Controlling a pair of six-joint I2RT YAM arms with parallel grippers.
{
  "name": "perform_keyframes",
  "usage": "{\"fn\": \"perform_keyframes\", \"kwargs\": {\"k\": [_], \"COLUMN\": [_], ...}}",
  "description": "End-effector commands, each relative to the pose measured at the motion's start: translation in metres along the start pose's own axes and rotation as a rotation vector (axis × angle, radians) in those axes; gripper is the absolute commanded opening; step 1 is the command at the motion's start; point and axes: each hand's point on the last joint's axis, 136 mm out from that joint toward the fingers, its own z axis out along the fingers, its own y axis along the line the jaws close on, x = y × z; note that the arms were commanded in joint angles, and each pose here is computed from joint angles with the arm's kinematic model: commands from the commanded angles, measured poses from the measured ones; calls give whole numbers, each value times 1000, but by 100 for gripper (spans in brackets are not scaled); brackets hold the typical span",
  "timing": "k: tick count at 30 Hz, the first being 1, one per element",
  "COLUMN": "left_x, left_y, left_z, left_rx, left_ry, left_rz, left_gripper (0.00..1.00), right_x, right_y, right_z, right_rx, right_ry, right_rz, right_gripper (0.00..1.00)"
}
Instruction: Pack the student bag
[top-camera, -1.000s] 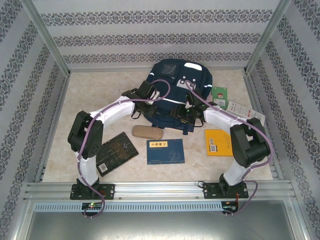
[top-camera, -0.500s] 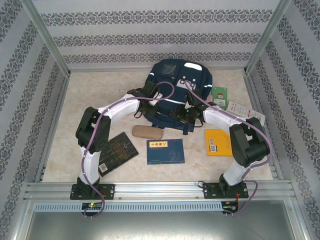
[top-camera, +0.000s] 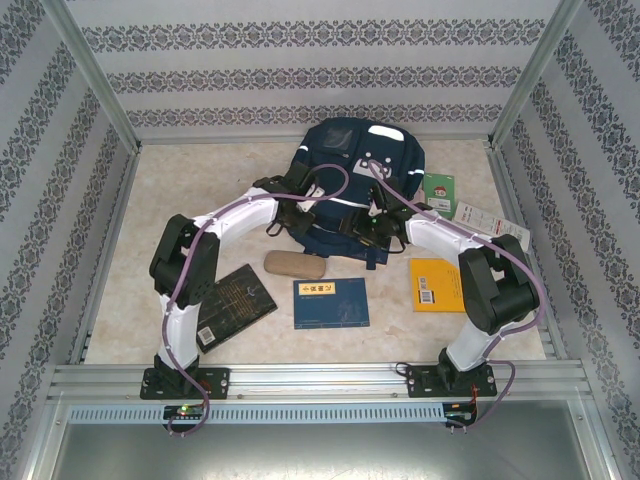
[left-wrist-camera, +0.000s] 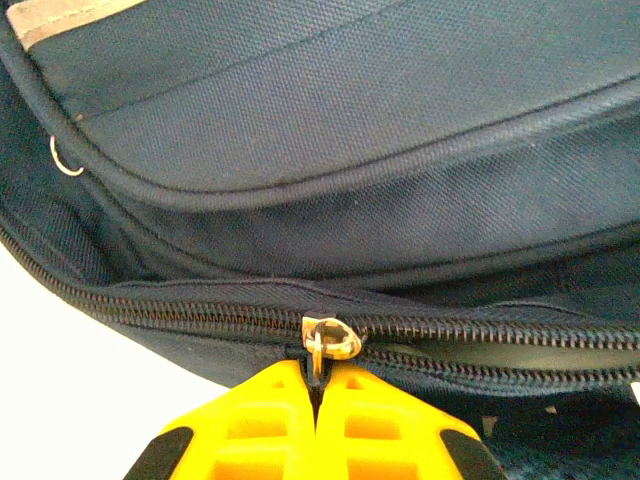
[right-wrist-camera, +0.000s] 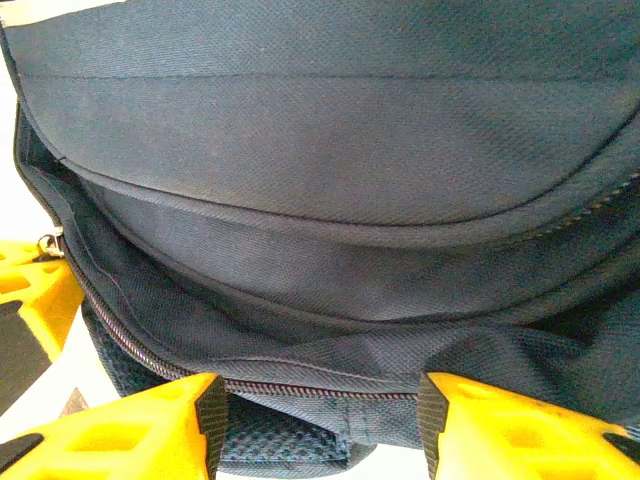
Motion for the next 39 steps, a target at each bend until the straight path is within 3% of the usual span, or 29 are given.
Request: {"fn": "perform_keyframes", "kwargs": {"k": [1,9,20,28,39], "left_x": [6,2,-23,-12,-5], "left_y": [-11,-37,-93,-117,-120], "left_z": [-30,-51,-78,-78,-74], "left_rx": [36,153,308,335,330], "left_ry": [4,-27,-93,-59,-40], "left_rz": [-3,-51,-71,-32,-18], "left_gripper": [0,0,0,0,0], "right_x": [6,27,34,31,0], "right_y": [24,48,24,5,-6], "right_z": [-3,-1,-54,-45,-30], "right_rx": [-57,-93,-46,-138,-201], "right_ry": [11,20,-111,-143,-215], "right_rz": [-3,3,95,309,441], "right_gripper": [56,59,68,69,63]}}
